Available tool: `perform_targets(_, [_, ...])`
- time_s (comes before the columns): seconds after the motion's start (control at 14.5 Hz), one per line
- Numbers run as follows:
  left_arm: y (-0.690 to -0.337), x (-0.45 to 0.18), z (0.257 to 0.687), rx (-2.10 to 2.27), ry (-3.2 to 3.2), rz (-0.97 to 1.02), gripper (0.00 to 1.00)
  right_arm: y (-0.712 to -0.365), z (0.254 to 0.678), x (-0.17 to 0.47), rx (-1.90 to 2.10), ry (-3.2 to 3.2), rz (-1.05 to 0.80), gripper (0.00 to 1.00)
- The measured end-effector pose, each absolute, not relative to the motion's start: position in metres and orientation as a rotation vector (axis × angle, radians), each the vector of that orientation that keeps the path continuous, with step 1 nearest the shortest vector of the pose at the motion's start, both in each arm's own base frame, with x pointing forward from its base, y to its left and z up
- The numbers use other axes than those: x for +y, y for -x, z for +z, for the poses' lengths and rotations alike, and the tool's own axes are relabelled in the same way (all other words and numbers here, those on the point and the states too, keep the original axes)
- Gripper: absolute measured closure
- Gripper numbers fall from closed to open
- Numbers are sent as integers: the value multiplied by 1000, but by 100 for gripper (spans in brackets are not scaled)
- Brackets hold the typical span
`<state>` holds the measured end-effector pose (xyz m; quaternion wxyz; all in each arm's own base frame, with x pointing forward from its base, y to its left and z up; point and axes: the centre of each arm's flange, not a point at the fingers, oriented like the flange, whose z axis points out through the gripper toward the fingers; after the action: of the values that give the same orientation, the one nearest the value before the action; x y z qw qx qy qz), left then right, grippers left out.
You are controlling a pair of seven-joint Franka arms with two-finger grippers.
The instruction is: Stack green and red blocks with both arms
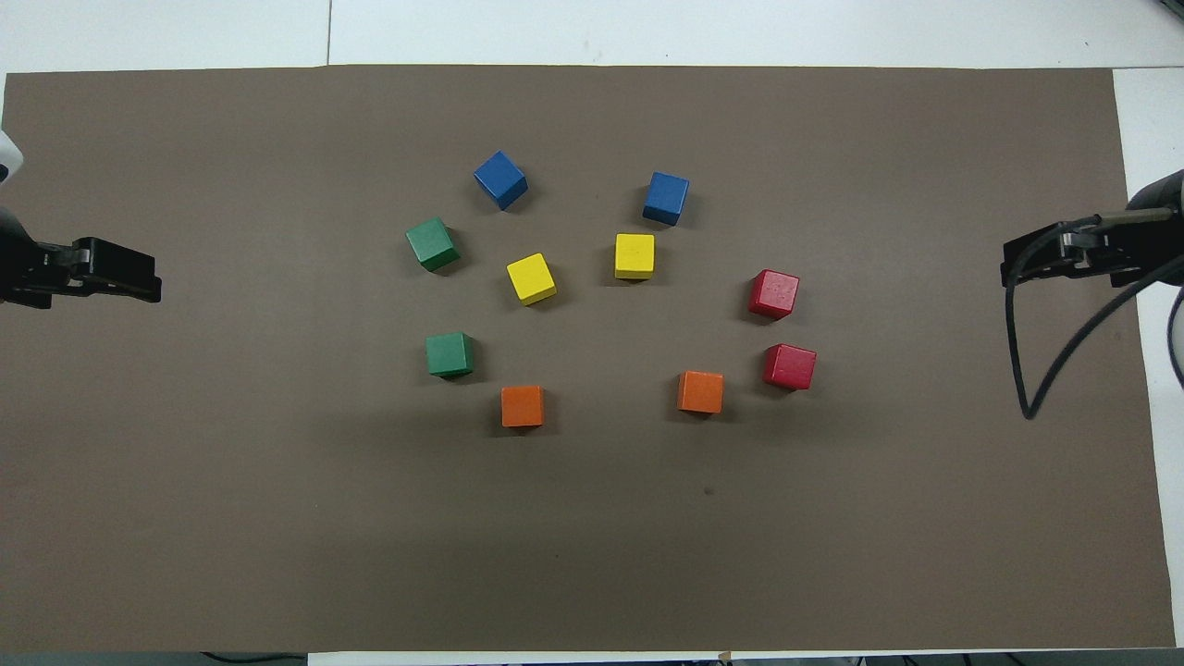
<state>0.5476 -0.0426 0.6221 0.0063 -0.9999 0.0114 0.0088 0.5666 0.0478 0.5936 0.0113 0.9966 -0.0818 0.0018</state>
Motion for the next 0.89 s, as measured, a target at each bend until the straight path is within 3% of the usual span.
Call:
perform_targets(0.21, [-548, -43, 622, 36, 3129, 27, 0, -591, 541, 94, -415, -3096, 36, 0])
perform_targets(0.55, [-548, -43, 622, 36, 3129, 28, 0, -641, 432, 112, -572, -3071, 44, 0])
perform_targets(0.89, [-548, -43, 622, 36, 3129, 28, 0, -662, 393, 130, -556, -3070, 32, 0])
